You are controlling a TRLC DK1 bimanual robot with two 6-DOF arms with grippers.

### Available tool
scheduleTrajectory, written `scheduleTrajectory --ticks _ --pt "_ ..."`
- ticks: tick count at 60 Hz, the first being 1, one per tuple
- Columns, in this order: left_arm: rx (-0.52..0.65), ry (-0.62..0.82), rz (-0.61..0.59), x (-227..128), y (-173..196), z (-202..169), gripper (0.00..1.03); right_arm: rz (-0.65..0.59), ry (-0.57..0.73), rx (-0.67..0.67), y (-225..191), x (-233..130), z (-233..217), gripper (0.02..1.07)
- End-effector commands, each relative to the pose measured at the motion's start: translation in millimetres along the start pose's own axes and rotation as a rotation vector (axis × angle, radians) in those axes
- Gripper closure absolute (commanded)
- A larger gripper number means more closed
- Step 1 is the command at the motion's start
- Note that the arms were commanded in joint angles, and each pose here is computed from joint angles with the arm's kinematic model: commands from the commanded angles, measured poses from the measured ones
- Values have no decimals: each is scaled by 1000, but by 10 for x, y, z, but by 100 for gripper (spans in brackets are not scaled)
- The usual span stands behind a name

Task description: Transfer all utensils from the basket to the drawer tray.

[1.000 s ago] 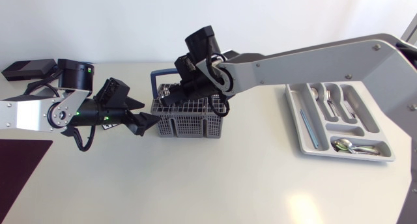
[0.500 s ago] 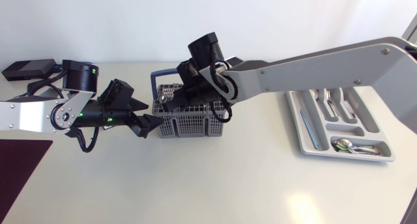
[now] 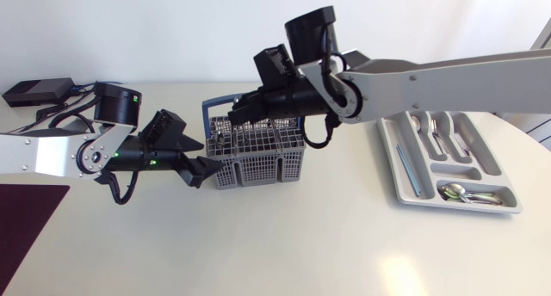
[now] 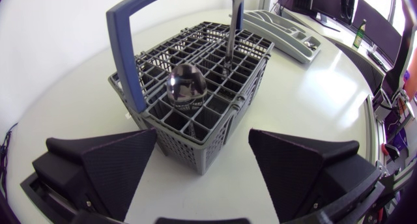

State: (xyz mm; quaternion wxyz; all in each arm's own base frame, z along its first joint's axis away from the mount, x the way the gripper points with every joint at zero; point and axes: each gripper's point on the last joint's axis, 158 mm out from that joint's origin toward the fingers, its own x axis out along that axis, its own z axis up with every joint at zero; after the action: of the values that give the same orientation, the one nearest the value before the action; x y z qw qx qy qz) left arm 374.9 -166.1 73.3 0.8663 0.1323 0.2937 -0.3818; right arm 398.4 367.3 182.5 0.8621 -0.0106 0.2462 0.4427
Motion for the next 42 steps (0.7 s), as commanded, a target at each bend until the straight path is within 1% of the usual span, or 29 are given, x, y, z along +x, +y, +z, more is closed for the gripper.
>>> scheduleTrajectory --ticks 1,12,20,27,33,39,41,42 --pt "6 21 -30 10 -122 -108 5 20 -42 64 -52 -158 115 101" --pt "12 20 -35 -10 -166 -100 5 97 -84 151 -168 -384 276 101" --pt "13 10 -31 -63 -174 -50 5 54 -108 158 -306 -697 449 101" --pt "15 -3 -25 -121 -174 24 5 -20 -52 110 -409 -906 394 101" --pt "14 -11 -21 -142 -172 55 5 -113 19 92 -606 -1091 196 101" --pt "12 -10 -19 -141 -161 55 5 -246 113 77 -888 -1339 -144 101" --pt "11 -9 -19 -140 -164 48 5 -271 141 65 -937 -1389 -231 101" --pt "11 -9 -19 -141 -163 51 5 -300 174 56 -996 -1461 -341 101"
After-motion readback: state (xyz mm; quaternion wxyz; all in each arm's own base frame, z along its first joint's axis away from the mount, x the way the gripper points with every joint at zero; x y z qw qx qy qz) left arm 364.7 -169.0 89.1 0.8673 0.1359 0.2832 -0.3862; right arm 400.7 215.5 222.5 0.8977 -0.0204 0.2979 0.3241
